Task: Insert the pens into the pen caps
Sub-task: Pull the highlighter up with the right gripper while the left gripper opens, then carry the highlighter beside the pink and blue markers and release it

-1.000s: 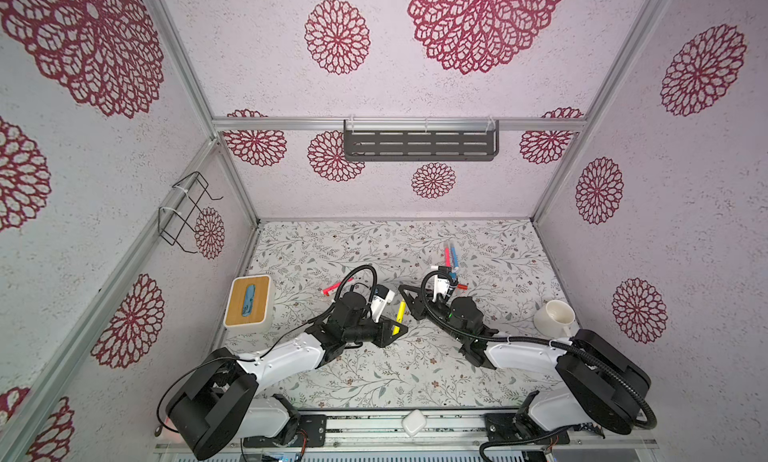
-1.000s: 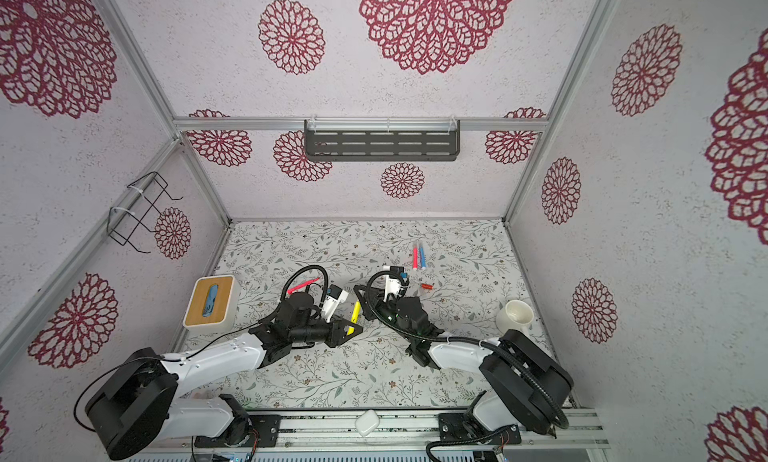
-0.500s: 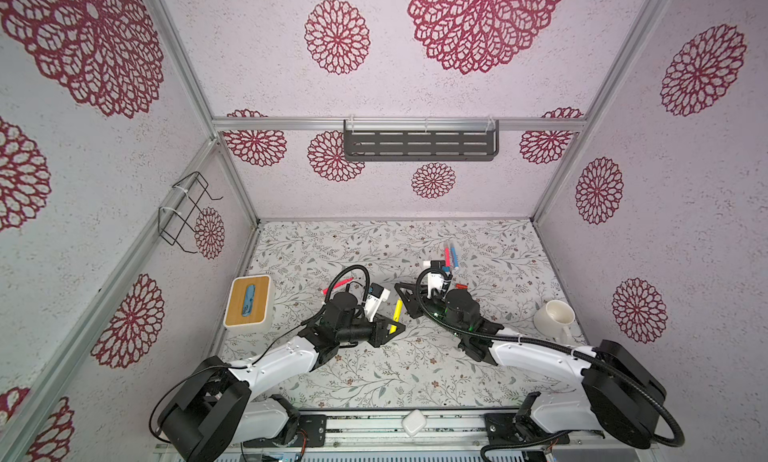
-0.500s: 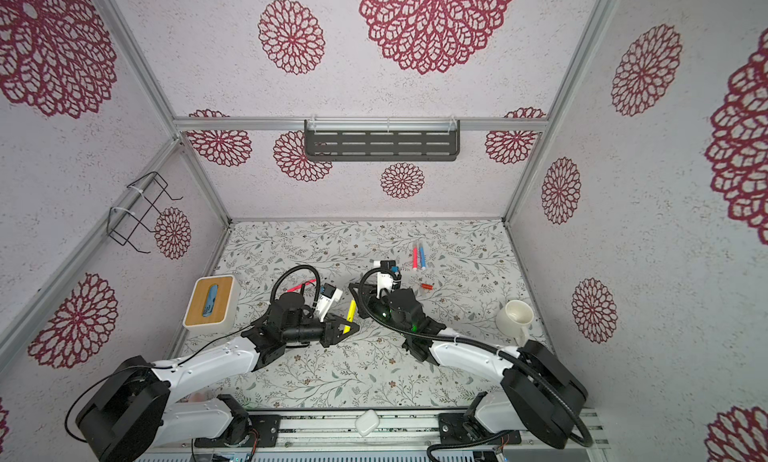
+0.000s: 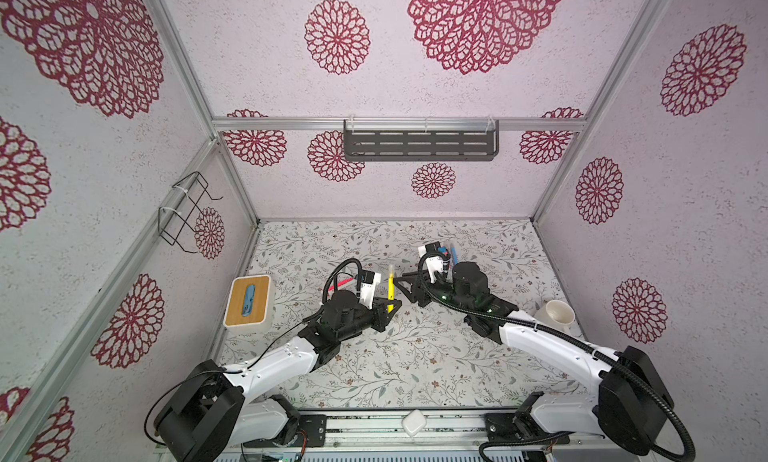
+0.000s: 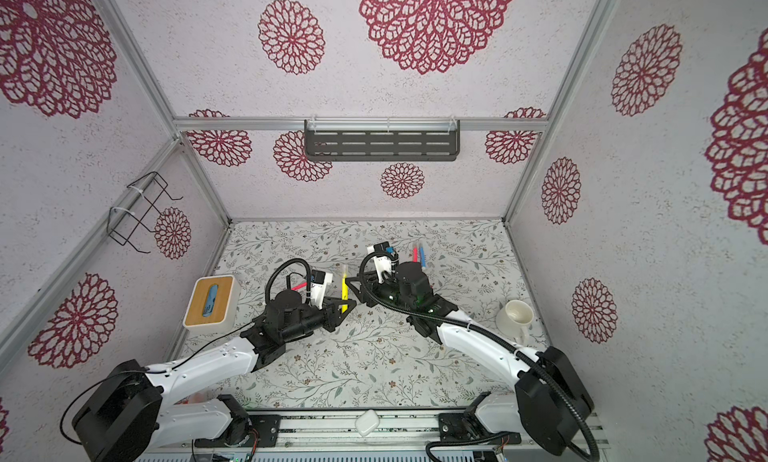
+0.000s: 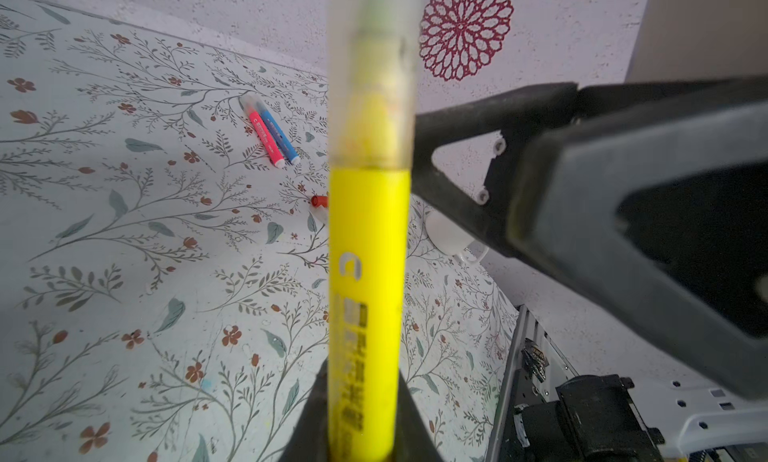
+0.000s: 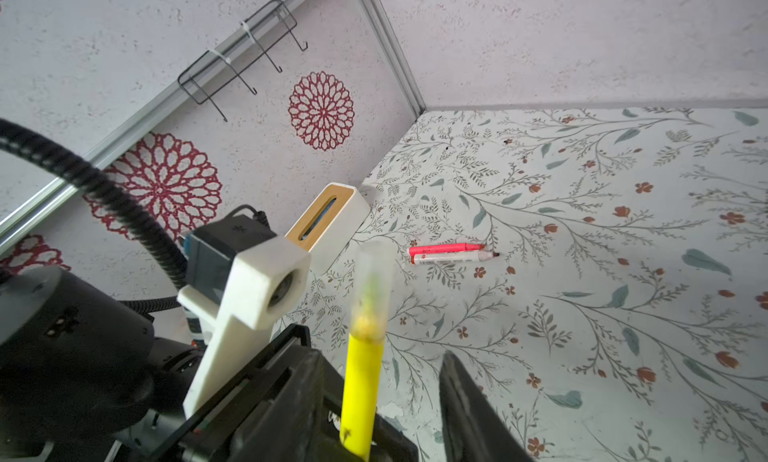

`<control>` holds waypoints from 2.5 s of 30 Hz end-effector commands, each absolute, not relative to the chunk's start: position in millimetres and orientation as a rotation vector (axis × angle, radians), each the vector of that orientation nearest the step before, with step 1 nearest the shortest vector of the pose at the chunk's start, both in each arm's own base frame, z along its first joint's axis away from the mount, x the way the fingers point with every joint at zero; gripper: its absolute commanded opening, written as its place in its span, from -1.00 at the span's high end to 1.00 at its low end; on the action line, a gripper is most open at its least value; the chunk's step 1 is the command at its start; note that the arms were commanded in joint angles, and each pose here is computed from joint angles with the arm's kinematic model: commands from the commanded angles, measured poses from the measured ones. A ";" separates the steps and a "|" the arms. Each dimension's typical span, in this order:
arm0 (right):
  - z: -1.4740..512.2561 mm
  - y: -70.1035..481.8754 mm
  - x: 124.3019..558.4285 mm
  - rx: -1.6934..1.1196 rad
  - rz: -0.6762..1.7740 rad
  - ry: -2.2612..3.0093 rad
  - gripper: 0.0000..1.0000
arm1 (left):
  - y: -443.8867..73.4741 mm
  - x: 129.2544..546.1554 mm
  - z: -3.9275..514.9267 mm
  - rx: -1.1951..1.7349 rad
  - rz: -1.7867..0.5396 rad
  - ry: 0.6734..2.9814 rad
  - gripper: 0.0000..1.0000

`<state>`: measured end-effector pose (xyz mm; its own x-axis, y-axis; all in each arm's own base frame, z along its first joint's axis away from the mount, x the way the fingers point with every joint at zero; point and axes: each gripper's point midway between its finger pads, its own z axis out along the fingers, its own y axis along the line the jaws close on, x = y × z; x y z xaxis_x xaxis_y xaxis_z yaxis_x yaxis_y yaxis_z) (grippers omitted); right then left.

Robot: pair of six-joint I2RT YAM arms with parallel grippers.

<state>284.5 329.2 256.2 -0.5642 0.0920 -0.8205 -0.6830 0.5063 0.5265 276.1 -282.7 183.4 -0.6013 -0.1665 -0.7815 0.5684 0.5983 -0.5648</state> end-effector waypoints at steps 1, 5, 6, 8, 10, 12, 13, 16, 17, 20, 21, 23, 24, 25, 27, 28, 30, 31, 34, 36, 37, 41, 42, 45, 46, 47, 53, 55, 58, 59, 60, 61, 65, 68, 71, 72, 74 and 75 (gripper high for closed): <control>267.3 339.2 280.3 -0.530 1.203 1.857 0.08 | -282.5 280.3 188.9 0.319 -1.046 1.931 1.00; 260.8 343.2 281.1 -0.523 1.226 1.869 0.12 | -284.5 279.3 188.7 0.323 -1.049 1.931 1.00; 259.1 345.7 280.1 -0.527 1.238 1.872 0.13 | -284.8 278.6 187.9 0.325 -1.049 1.933 1.00; 256.0 351.0 278.2 -0.539 1.258 1.879 0.14 | -285.8 278.0 188.1 0.328 -1.051 1.931 1.00; 254.0 356.5 275.7 -0.555 1.273 1.881 0.15 | -286.5 277.7 186.9 0.327 -1.049 1.933 1.00; 252.7 361.0 274.1 -0.566 1.284 1.885 0.16 | -287.6 277.4 186.5 0.328 -1.052 1.933 1.00; 252.4 362.6 274.0 -0.570 1.286 1.886 0.18 | -287.8 277.4 186.6 0.329 -1.051 1.931 1.00; 251.0 364.9 276.3 -0.571 1.284 1.893 0.31 | -289.6 276.9 188.6 0.334 -1.057 1.927 1.00; 250.0 365.5 276.9 -0.574 1.280 1.897 0.50 | -290.1 276.8 189.2 0.334 -1.058 1.927 1.00; 247.1 362.7 282.6 -0.560 1.229 1.931 0.96 | -288.4 278.2 188.1 0.323 -1.042 1.934 1.00; 245.4 359.7 285.9 -0.550 1.194 1.946 1.00 | -286.8 279.4 186.9 0.314 -1.030 1.939 1.00; 242.5 352.4 292.7 -0.530 1.127 1.975 1.00 | -283.9 281.4 183.5 0.295 -1.009 1.953 0.84; 242.7 347.8 296.7 -0.516 1.096 1.981 1.00 | -282.9 282.3 182.4 0.287 -1.001 1.960 0.64; 241.2 341.9 301.5 -0.501 1.058 1.994 1.00 | -281.7 283.1 178.9 0.281 -0.988 1.975 0.37; 238.2 327.4 314.4 -0.468 0.976 2.029 1.00 | -274.8 289.2 166.3 0.235 -0.914 2.040 -0.03; 236.1 320.2 320.7 -0.455 0.933 2.051 1.00 | -270.2 293.0 158.1 0.211 -0.862 2.086 -0.07; 223.8 297.1 342.2 -0.398 0.794 2.133 1.00 | -266.4 296.6 143.2 0.201 -0.788 2.169 -0.10; 216.3 286.1 351.9 -0.370 0.733 2.173 1.00 | -267.1 296.8 139.6 0.201 -0.782 2.185 -0.09; 191.0 254.5 380.1 -0.309 0.583 2.298 1.00 | -268.4 296.5 134.0 0.179 -0.789 2.197 -0.10; 171.3 239.1 397.4 -0.286 0.518 2.366 0.99 | -267.7 296.4 133.2 0.168 -0.787 2.196 -0.10; 163.9 232.9 404.7 -0.274 0.488 2.393 0.98 | -267.7 295.9 133.3 0.164 -0.791 2.194 -0.10; 134.0 210.8 437.6 -0.243 0.344 2.508 0.98 | -268.2 294.8 135.0 0.165 -0.793 2.189 -0.09; 128.6 208.1 444.7 -0.241 0.319 2.529 0.98 | -268.6 294.3 135.4 0.165 -0.794 2.188 -0.09; 111.9 202.3 467.3 -0.234 0.250 2.573 0.96 | -268.6 293.6 135.7 0.163 -0.795 2.188 -0.09; 107.5 201.6 475.3 -0.231 0.228 2.583 0.95 | -268.7 293.5 135.9 0.162 -0.795 2.187 -0.09; 102.4 199.7 482.7 -0.229 0.204 2.596 0.94 | -269.1 293.0 136.3 0.162 -0.795 2.187 -0.09; 79.7 189.2 514.2 -0.218 0.074 2.648 0.92 | -267.7 292.1 137.2 0.159 -0.787 2.184 -0.09; 75.4 187.6 521.0 -0.213 0.055 2.652 0.90 | -267.4 292.0 137.4 0.161 -0.783 2.183 -0.09; 69.8 180.9 531.0 -0.190 0.025 2.665 0.86 | -267.8 293.1 139.4 0.163 -0.781 2.176 -0.09; 68.3 178.3 533.8 -0.182 0.015 2.669 0.86 | -267.9 293.2 139.8 0.164 -0.782 2.175 -0.09; 67.3 175.6 535.8 -0.173 0.004 2.671 0.86 | -267.8 293.3 139.7 0.165 -0.781 2.175 -0.09; 67.2 172.4 537.7 -0.162 -0.006 2.670 0.85 | -267.9 293.3 140.3 0.166 -0.780 2.173 -0.09; 70.2 161.4 542.6 -0.130 -0.042 2.655 0.78 | -267.1 292.5 140.7 0.169 -0.779 2.171 -0.09; 70.2 152.5 543.3 -0.111 -0.077 2.656 0.74 | -266.2 292.1 141.5 0.173 -0.776 2.167 -0.09; 72.0 146.7 543.9 -0.093 -0.096 2.654 0.60 | -265.9 292.2 143.0 0.174 -0.775 2.162 -0.09; 73.4 147.0 543.9 -0.092 -0.095 2.652 0.53 | -265.7 292.5 142.5 0.173 -0.773 2.164 -0.09; 79.1 147.3 544.4 -0.088 -0.088 2.638 0.40 | -266.7 292.5 143.8 0.178 -0.776 2.160 -0.09; 82.5 147.5 544.8 -0.085 -0.086 2.628 0.36 | -266.9 292.7 143.7 0.178 -0.776 2.161 -0.09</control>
<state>539.9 154.7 54.8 -0.8934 -0.0877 -0.4406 -0.0690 0.9959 -0.0584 293.8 -266.8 137.4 -0.6759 -0.1300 -0.7255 0.3564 0.8039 -0.4761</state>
